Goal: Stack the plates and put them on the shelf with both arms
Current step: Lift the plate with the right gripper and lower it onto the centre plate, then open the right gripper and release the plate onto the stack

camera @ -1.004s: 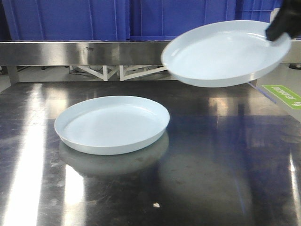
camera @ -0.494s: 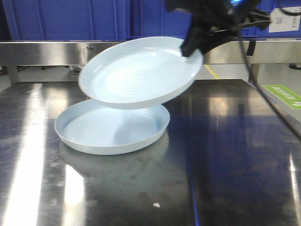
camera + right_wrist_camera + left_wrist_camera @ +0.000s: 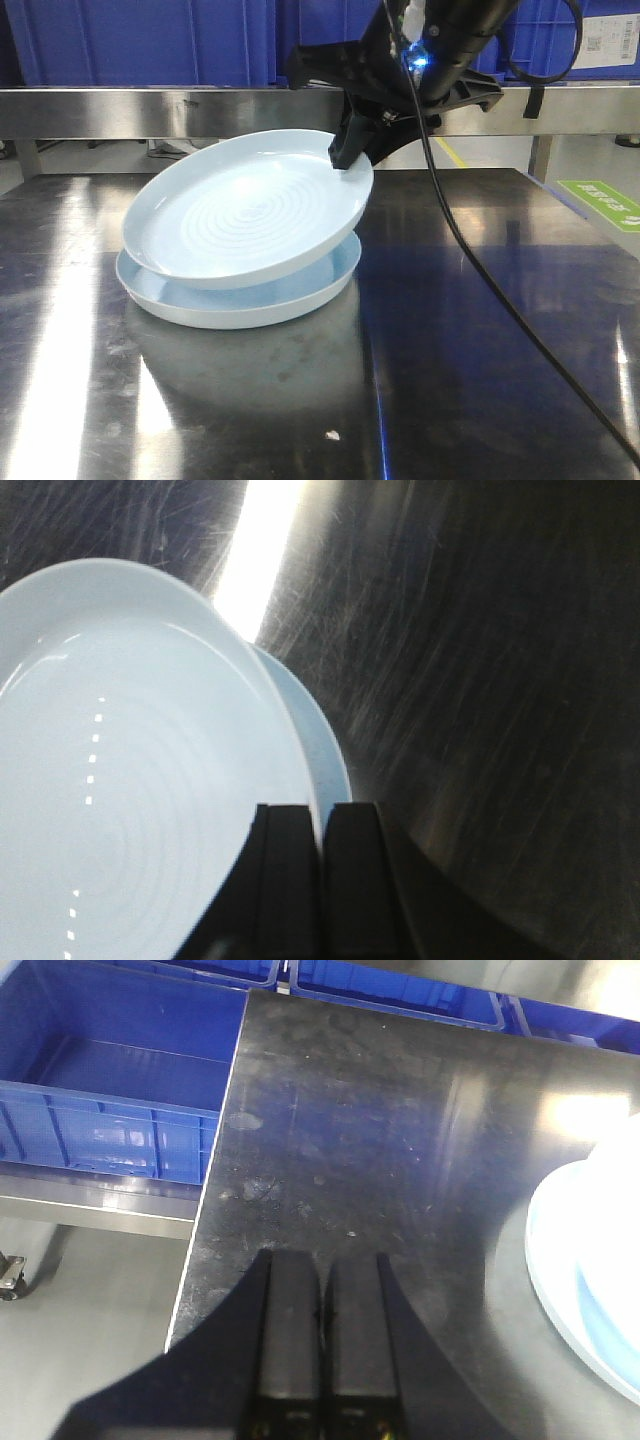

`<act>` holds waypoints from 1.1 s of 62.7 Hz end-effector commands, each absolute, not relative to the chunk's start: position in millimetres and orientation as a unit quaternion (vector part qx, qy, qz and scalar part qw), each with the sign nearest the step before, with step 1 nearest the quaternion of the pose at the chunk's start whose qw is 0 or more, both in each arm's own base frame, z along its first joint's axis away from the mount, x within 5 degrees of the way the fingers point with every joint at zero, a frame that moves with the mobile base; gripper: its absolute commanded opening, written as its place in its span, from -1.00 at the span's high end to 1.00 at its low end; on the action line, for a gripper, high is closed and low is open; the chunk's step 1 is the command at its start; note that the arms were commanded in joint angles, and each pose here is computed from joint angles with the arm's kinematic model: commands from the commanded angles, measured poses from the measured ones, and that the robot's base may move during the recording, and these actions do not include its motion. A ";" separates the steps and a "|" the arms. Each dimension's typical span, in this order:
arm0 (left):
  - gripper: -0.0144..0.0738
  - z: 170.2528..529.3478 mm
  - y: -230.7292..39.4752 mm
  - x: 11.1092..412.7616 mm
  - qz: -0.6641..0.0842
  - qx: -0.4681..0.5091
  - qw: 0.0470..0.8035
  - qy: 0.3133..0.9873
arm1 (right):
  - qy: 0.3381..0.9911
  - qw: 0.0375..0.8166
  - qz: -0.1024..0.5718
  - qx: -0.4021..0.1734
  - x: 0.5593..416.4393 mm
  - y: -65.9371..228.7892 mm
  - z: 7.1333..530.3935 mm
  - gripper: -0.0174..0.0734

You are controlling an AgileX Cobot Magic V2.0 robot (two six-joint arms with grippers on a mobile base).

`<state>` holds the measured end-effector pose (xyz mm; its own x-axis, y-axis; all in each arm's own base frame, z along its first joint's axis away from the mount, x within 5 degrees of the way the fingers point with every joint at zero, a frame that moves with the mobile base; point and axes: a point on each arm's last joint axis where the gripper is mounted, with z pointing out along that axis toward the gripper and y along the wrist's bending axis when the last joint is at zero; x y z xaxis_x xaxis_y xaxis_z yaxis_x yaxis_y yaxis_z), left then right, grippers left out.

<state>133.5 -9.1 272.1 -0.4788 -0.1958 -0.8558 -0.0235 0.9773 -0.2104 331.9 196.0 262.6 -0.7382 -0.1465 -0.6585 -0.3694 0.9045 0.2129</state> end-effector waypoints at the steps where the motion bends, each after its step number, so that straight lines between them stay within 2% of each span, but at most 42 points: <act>1: 0.47 288.3 -9.1 137.6 -0.092 -0.067 0.552 0.826 | 0.884 0.403 0.191 -0.136 333.7 196.9 298.7 0.48; 6: 0.47 288.3 -9.1 137.6 -0.092 -0.067 0.552 0.826 | 0.884 0.404 0.190 -0.138 333.7 196.9 298.7 0.42; 18: 0.47 288.3 -9.1 137.6 -0.092 -0.067 0.552 0.826 | 0.882 0.408 0.190 -0.139 334.3 197.0 299.0 -0.12; 23: 0.47 288.3 -9.1 137.6 -0.092 -0.067 0.552 0.826 | 0.881 0.411 0.191 -0.138 334.7 197.1 299.5 -0.28; 47: 0.47 288.3 -9.1 137.6 -0.092 -0.067 0.552 0.826 | 0.881 0.411 0.191 -0.138 334.7 197.1 299.6 -0.27; 69: 0.47 288.3 -9.1 137.6 -0.092 -0.067 0.552 0.826 | 0.902 0.366 0.176 -0.144 338.5 199.7 276.8 -0.27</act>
